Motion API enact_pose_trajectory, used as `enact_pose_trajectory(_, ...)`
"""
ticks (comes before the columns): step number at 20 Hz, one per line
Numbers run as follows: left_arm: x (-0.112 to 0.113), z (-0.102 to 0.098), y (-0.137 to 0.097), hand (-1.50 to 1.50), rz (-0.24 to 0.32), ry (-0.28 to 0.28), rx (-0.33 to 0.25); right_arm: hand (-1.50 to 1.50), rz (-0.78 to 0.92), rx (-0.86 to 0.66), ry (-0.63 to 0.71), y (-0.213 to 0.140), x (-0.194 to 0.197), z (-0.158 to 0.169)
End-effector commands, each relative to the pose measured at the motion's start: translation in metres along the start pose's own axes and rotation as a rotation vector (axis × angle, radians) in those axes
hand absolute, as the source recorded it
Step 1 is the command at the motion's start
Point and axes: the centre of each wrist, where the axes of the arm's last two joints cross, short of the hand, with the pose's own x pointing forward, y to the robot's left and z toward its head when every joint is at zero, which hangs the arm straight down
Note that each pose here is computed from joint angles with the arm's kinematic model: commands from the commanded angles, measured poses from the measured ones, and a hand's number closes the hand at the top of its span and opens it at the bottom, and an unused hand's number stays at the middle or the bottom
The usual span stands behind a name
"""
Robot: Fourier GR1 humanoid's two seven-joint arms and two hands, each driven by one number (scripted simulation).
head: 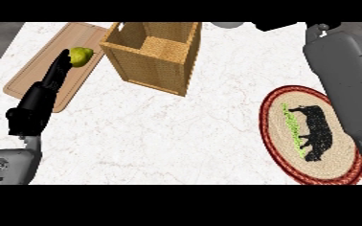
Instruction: Pick the bell pepper from the placemat and place it in the basket
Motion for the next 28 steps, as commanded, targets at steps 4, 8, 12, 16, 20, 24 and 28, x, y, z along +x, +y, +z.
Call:
enact_pose_trajectory(4, 0.014, 0.004, 0.007, 0.0, 0.001, -0.039, -0.014, 1.5, -0.112, 0.019, -0.135, -0.055, 0.11, -0.009)
enact_pose_trajectory(8, 0.018, -0.009, 0.008, 0.0, 0.007, -0.019, -0.028, 1.5, -0.146, 0.085, -0.132, -0.069, 0.173, 0.0)
enact_pose_trajectory(12, 0.01, 0.0, -0.018, 0.0, -0.002, -0.029, -0.054, 1.5, -0.116, 0.153, -0.116, -0.046, 0.227, 0.0)
enact_pose_trajectory(16, 0.013, -0.009, 0.001, 0.0, -0.001, -0.034, -0.025, 1.5, -0.123, 0.186, -0.072, -0.023, 0.23, -0.008)
enact_pose_trajectory(20, 0.02, -0.018, -0.013, 0.0, 0.017, -0.048, -0.042, 1.5, -0.133, 0.261, -0.014, -0.018, 0.245, -0.019)
enact_pose_trajectory(24, 0.018, -0.004, -0.012, 0.0, 0.013, -0.06, -0.03, 1.5, -0.068, 0.339, 0.01, 0.015, 0.25, -0.015)
enact_pose_trajectory(28, 0.013, -0.012, -0.021, 0.0, -0.005, -0.056, -0.031, 1.5, -0.053, 0.415, 0.071, 0.005, 0.266, -0.019)
